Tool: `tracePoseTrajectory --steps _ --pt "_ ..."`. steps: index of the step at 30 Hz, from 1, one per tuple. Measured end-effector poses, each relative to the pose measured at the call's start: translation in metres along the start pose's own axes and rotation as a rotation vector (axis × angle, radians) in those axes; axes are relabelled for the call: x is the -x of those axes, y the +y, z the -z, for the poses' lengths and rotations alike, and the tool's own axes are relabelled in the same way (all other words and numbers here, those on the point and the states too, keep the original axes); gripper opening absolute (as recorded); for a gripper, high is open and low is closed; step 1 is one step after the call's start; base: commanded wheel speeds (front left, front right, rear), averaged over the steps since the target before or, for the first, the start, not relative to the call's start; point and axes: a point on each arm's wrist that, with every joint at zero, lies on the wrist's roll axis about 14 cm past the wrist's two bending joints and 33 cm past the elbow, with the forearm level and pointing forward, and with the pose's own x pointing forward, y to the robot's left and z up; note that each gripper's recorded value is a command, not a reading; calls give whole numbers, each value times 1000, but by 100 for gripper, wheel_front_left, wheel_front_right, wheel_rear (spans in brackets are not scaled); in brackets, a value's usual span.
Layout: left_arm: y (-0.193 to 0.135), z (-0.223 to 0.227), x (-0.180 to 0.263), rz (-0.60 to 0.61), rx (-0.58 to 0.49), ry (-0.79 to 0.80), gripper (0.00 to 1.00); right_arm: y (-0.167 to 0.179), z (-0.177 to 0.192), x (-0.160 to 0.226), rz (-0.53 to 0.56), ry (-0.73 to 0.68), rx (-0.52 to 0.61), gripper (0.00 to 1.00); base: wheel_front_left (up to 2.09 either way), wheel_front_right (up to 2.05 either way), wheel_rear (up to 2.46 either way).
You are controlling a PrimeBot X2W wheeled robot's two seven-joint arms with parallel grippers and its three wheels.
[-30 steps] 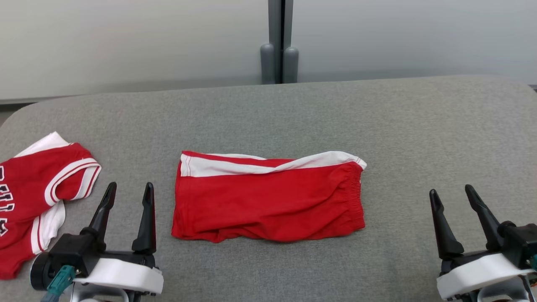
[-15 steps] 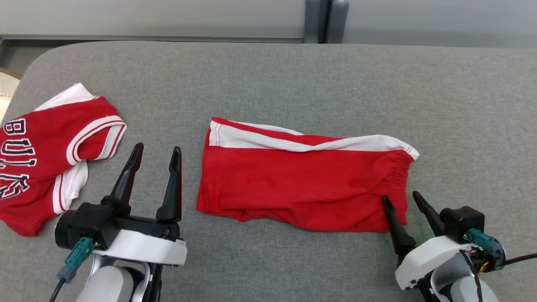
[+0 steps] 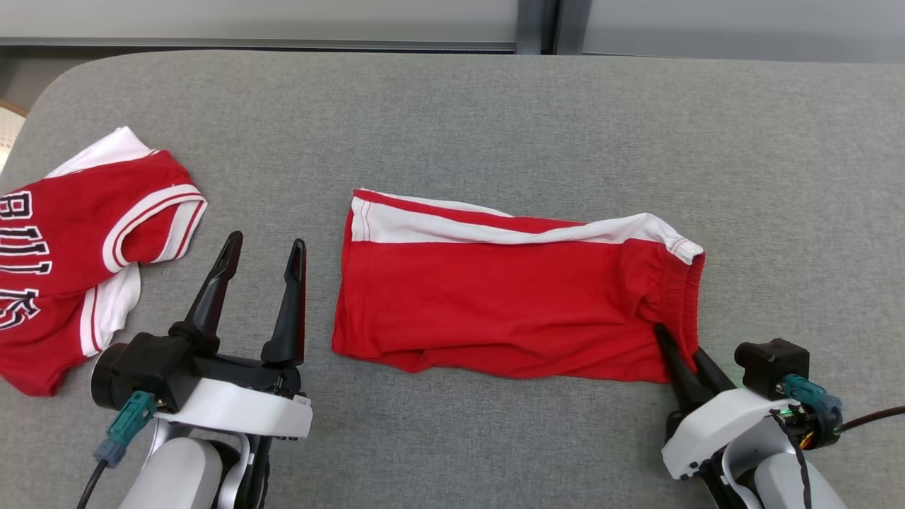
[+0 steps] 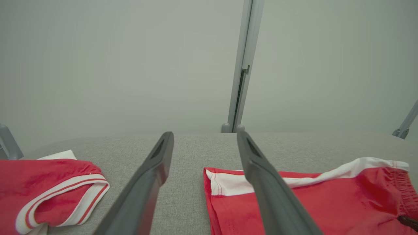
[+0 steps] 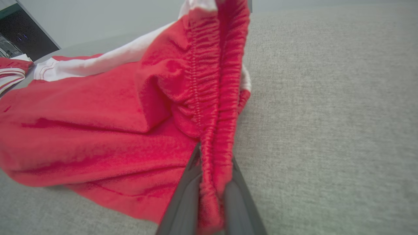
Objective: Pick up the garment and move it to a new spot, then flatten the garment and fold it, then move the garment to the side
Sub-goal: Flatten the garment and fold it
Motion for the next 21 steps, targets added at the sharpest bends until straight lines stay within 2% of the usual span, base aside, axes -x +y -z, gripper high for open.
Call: tracePoseTrajectory --steps 4,12,17,21 --pt "-3 2 -2 11 2 2 100 -17 -6 12 22 -21 20 0 0 0 0" --pt "-15 -4 -2 43 10 -16 100 -69 -9 58 141 -15 35 0 0 0 0" --pt "-22 -5 -4 62 14 -20 100 -60 -26 65 111 -33 6 0 0 0 0" --pt "-26 -6 -3 74 17 -23 100 -39 -39 63 48 -32 -40 0 0 0 0"
